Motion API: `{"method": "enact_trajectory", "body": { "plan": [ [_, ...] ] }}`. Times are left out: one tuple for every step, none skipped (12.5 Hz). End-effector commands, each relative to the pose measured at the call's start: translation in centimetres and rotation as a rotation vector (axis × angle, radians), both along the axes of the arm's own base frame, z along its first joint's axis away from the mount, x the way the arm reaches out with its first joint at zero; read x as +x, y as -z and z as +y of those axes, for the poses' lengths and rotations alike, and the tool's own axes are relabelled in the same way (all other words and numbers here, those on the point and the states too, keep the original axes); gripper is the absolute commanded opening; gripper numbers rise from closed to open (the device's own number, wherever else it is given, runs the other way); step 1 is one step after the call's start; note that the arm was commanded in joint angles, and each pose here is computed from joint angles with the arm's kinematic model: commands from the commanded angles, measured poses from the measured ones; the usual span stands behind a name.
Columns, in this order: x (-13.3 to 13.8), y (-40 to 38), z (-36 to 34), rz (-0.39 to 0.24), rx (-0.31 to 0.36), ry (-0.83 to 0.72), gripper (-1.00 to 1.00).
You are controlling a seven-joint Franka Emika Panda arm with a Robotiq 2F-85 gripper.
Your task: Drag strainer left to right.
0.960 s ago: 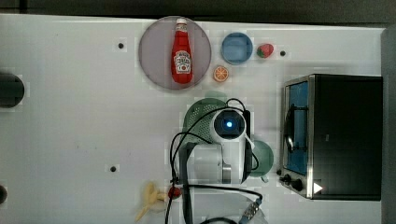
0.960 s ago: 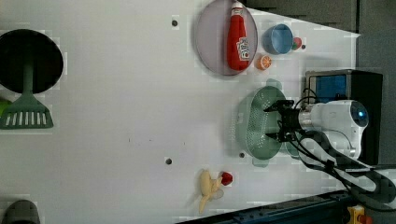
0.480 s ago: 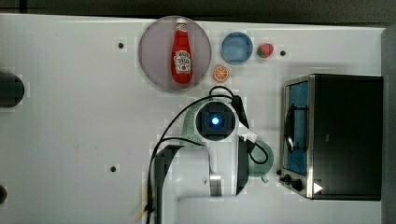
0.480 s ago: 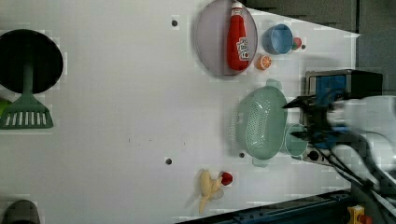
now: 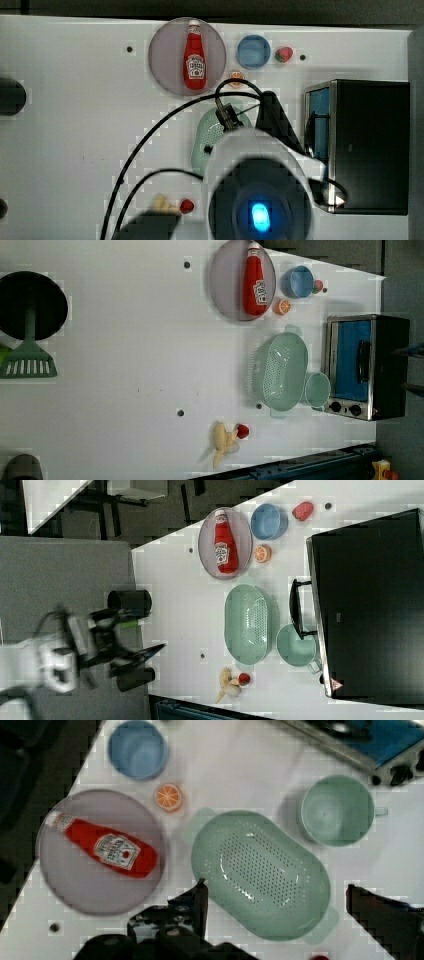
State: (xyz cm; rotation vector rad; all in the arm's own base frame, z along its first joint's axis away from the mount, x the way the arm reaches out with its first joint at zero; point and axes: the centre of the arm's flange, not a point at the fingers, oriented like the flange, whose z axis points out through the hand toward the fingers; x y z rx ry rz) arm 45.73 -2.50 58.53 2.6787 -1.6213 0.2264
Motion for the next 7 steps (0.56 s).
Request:
{"method": "enact_trajectory", "body": {
  "plan": [
    [-2.5, -0.1, 0.9, 0.155, 0.038, -0.156, 1.00],
    [-3.1, -0.7, 0.9, 0.187, 0.045, -0.153, 1.00],
    [-3.7, -1.0, 0.9, 0.227, 0.052, -0.153, 1.00],
    [-4.1, -1.1, 1.1, 0.258, 0.064, -0.155, 1.00],
    [-4.4, -1.0, 1.1, 0.276, 0.067, -0.152, 1.00],
    [-4.4, -0.9, 0.8, 0.280, 0.071, -0.148, 1.00],
    [-4.4, -1.0, 0.7, 0.277, 0.072, -0.144, 1.00]
  ]
}}
